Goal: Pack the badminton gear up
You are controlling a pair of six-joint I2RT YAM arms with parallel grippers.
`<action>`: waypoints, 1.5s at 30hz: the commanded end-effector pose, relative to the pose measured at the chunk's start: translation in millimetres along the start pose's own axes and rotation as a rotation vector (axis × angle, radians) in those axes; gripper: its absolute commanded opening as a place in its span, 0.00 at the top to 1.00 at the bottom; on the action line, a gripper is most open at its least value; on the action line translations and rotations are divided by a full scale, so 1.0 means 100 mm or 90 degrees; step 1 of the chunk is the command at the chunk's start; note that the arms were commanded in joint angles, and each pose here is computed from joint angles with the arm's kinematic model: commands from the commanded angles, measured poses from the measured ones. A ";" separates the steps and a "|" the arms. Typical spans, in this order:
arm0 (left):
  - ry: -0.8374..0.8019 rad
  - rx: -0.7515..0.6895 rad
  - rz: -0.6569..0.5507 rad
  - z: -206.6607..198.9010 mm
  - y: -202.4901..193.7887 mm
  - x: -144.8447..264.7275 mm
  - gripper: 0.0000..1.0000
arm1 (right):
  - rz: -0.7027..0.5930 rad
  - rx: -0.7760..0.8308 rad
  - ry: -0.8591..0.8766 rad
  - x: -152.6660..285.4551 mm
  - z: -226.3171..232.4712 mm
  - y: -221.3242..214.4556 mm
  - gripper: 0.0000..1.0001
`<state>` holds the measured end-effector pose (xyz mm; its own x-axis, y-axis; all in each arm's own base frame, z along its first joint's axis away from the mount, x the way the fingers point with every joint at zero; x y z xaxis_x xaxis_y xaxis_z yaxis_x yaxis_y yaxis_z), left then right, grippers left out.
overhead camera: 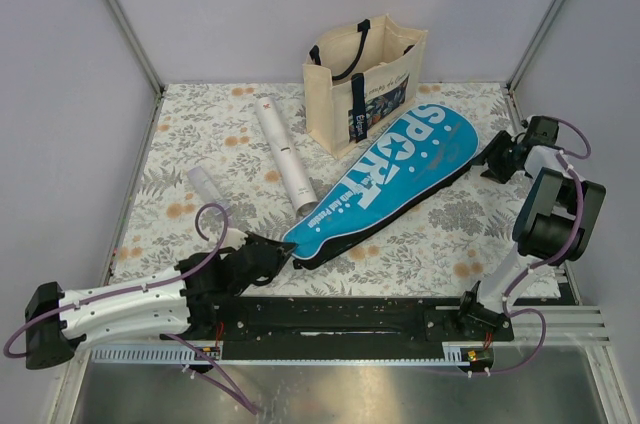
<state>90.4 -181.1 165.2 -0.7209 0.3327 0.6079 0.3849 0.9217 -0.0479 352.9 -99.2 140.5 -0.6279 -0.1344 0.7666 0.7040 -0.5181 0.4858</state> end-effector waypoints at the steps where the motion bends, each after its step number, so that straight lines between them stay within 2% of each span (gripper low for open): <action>1: -0.046 0.163 0.020 -0.27 -0.01 0.07 1.00 | 0.001 -0.014 0.041 -0.03 0.02 -0.06 0.41; 7: -0.040 0.158 0.019 -0.26 -0.02 0.06 1.00 | 0.003 -0.071 0.051 -0.24 -0.05 -0.17 0.46; 14: -0.042 0.153 0.017 -0.31 -0.04 0.06 1.00 | -0.006 -0.098 0.038 -0.25 -0.05 -0.16 0.54; 20: -0.040 0.153 0.022 -0.32 -0.05 0.06 1.00 | 0.002 -0.126 0.033 -0.30 -0.04 -0.07 0.54; 23: -0.041 0.153 0.023 -0.33 -0.06 0.07 1.00 | 0.015 -0.142 0.023 -0.30 -0.03 -0.05 0.58; 29: -0.043 0.155 0.025 -0.35 -0.06 0.08 1.00 | 0.033 -0.122 0.002 -0.29 0.00 -0.03 0.63; 37: -0.045 0.159 0.024 -0.36 -0.06 0.09 1.00 | 0.071 -0.045 -0.066 -0.31 0.14 -0.08 0.90; 39: -0.048 0.159 0.026 -0.37 -0.05 0.10 1.00 | 0.070 -0.037 -0.090 -0.31 0.16 -0.10 0.94; 41: -0.051 0.161 0.030 -0.38 -0.06 0.12 1.00 | 0.067 -0.032 -0.108 -0.27 0.18 -0.11 0.94; 42: -0.051 0.160 0.031 -0.39 -0.06 0.13 1.00 | 0.060 -0.034 -0.107 -0.23 0.20 -0.12 0.91; 45: -0.048 0.162 0.033 -0.41 -0.05 0.16 1.00 | 0.024 -0.051 -0.052 -0.08 0.32 -0.14 0.72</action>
<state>91.4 -180.9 165.6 -0.7132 0.3361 0.6151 0.3840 0.9215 -0.0582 366.3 -68.4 112.3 -0.4831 -0.1072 0.8690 0.7444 -0.5728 0.3432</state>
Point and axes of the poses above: each gripper's point midway between its finger pads, its own x axis back along the fingers, its own z axis along the line the jaws close on, y = z × x, the point moved 9 cm from there along x, back along the fingers, and after that the axes turned 9 degrees about x, right-handed, at the moved point
